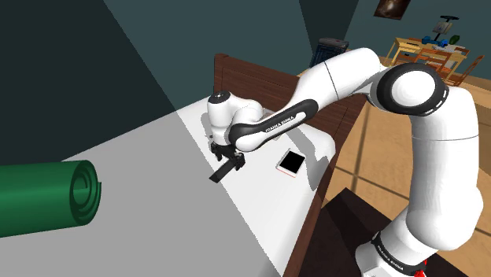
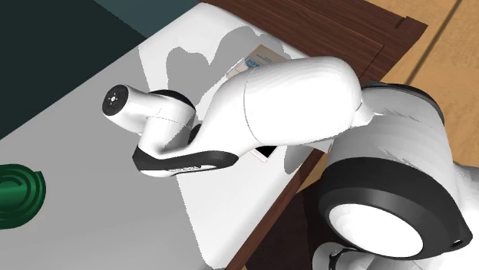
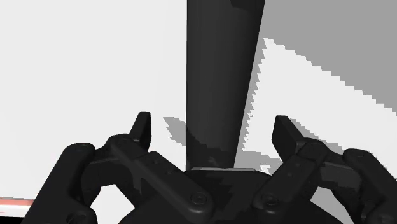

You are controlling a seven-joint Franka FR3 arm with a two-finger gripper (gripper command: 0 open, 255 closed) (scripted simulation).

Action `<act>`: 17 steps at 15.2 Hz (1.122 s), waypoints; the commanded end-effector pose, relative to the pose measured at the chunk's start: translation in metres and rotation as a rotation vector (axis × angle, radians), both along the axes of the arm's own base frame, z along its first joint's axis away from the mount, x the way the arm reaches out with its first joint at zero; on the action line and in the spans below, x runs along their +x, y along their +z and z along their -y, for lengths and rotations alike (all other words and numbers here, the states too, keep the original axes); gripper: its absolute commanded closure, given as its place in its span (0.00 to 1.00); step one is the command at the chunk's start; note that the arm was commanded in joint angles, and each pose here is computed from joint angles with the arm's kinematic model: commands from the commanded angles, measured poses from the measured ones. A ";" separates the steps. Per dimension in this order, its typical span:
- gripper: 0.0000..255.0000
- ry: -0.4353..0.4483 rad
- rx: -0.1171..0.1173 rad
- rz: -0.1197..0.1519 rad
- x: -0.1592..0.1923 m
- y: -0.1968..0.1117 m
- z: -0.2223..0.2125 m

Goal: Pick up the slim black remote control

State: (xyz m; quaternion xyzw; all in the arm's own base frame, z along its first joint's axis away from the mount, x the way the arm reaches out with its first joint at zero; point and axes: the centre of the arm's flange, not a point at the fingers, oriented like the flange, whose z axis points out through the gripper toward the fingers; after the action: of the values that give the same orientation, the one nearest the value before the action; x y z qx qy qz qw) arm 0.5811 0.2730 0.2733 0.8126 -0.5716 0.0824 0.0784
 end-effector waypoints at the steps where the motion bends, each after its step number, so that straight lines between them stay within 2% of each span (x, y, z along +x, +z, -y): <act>1: 0.00 0.000 0.000 0.001 0.001 -0.003 -0.001; 2: 1.00 0.000 0.000 0.001 0.002 -0.003 -0.001; 11: 1.00 0.000 0.000 0.001 0.002 -0.003 -0.001; 17: 1.00 0.000 0.000 0.001 0.002 0.028 -0.001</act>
State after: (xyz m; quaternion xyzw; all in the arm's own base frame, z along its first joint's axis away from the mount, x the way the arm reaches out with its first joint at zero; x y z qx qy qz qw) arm 0.5816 0.2741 0.2962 0.8125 -0.5717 0.0827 0.0781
